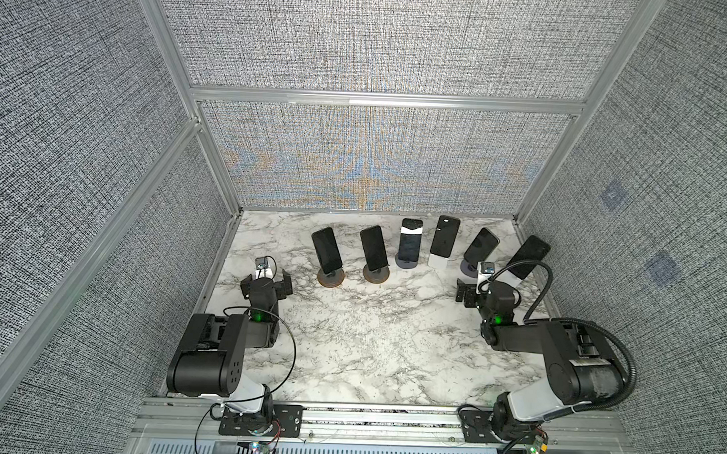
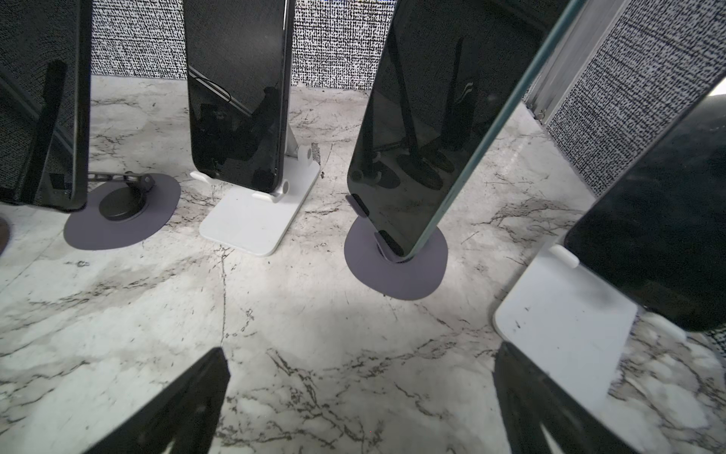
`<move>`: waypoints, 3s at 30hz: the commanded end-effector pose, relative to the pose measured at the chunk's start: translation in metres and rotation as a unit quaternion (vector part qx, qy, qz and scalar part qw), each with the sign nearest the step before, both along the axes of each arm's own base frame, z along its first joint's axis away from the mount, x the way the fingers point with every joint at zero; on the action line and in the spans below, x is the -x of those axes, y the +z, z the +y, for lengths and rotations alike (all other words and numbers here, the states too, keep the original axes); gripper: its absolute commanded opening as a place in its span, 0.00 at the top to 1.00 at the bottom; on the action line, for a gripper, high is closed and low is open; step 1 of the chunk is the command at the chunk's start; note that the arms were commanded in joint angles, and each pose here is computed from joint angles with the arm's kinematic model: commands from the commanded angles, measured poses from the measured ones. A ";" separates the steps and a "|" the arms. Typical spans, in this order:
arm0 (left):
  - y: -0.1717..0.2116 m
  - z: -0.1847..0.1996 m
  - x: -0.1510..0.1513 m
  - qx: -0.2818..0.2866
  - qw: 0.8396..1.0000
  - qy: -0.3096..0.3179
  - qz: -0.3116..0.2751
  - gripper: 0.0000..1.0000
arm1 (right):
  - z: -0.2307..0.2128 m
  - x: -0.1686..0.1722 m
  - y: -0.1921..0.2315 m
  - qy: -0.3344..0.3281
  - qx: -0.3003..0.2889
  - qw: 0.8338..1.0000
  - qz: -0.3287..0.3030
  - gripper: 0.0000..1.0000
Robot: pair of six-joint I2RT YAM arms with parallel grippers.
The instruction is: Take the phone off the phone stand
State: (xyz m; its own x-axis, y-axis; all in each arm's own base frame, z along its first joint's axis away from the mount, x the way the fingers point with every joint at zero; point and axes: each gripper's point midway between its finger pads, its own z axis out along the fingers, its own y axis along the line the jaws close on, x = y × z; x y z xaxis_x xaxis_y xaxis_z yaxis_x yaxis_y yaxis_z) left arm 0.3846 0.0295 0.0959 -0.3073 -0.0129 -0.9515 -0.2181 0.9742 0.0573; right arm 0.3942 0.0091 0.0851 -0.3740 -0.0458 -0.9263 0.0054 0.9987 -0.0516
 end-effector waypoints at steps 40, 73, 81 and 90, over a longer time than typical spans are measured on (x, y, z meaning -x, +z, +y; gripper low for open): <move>0.178 -0.051 0.010 0.047 0.983 -0.141 0.112 0.01 | 0.000 0.063 0.157 -0.045 -0.039 0.989 0.135 0.01; 0.115 -0.165 -0.083 0.241 0.824 -0.427 0.283 0.27 | 0.061 0.102 0.169 0.116 -0.095 0.947 0.283 0.01; 0.093 -0.163 -0.086 0.244 0.828 -0.416 0.286 0.44 | 0.062 0.095 0.166 0.115 -0.096 0.946 0.287 0.01; 0.085 -0.159 -0.090 0.247 0.832 -0.399 0.296 0.79 | 0.057 0.097 0.161 0.100 -0.091 0.947 0.293 0.01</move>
State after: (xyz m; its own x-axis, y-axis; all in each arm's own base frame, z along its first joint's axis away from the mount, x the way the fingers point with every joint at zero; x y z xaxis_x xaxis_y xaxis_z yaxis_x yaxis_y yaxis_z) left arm 0.4708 -0.1317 0.1797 -0.8217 0.0838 -0.5637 0.4386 0.7246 -0.5316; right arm 0.2979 0.0682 0.2467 -0.8265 -0.0328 -0.5620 -0.1701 0.9662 0.1939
